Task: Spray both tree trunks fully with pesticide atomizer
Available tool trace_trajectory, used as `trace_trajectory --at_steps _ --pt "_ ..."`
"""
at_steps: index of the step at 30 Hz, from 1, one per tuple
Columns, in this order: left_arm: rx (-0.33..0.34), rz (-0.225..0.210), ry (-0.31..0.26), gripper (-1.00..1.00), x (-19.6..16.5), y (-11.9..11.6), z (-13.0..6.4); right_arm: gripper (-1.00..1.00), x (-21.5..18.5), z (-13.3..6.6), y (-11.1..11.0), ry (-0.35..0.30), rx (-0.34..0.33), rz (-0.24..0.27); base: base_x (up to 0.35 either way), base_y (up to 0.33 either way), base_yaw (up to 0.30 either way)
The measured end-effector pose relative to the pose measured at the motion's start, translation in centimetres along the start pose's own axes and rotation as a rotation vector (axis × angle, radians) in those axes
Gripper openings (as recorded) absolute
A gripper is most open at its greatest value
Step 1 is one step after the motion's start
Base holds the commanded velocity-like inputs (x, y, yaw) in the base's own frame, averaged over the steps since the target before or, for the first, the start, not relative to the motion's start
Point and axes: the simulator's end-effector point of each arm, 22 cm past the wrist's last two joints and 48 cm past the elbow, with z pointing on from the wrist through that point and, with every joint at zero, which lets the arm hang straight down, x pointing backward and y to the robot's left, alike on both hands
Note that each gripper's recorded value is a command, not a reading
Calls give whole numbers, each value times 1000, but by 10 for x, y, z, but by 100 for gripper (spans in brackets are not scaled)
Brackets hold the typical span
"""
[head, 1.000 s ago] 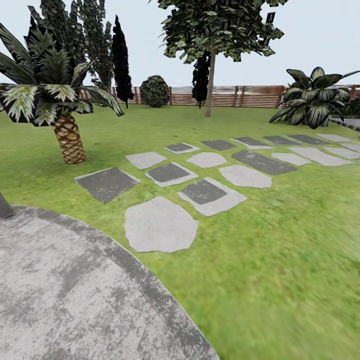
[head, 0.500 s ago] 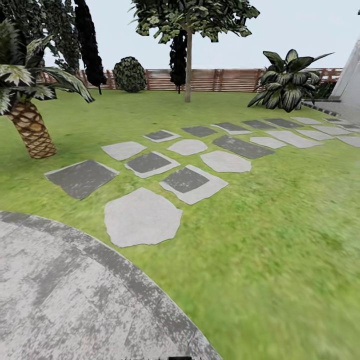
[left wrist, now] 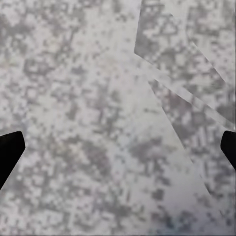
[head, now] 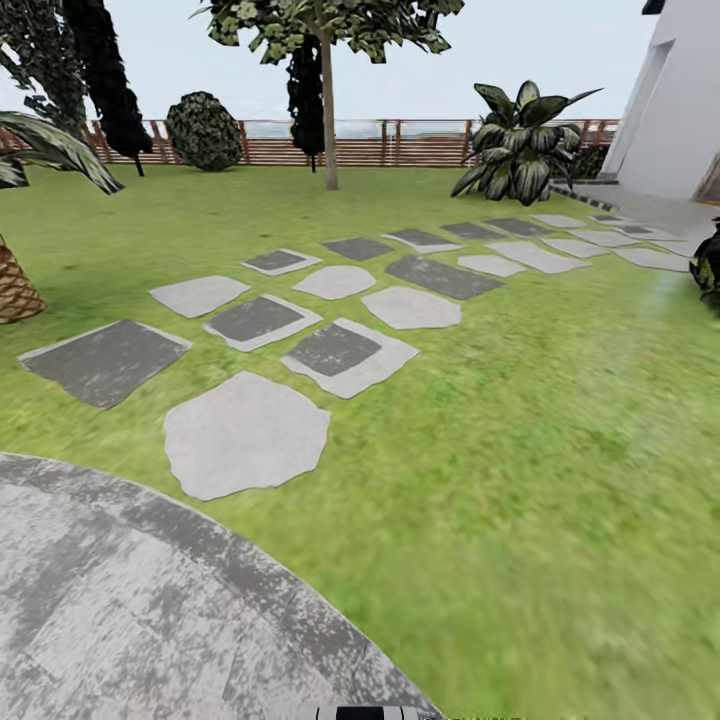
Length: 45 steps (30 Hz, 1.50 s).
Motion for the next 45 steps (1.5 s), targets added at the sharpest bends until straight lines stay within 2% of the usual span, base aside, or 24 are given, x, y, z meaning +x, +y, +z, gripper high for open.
trace_trajectory --at_steps 16,45 --pt "-1 0 1 100 0 0 0 100 0 0 0 1 0 0 0 0 -299" --pt "-1 -11 -105 100 -51 1 -15 100 -53 -11 0 -105 0 3 0 0 -279"
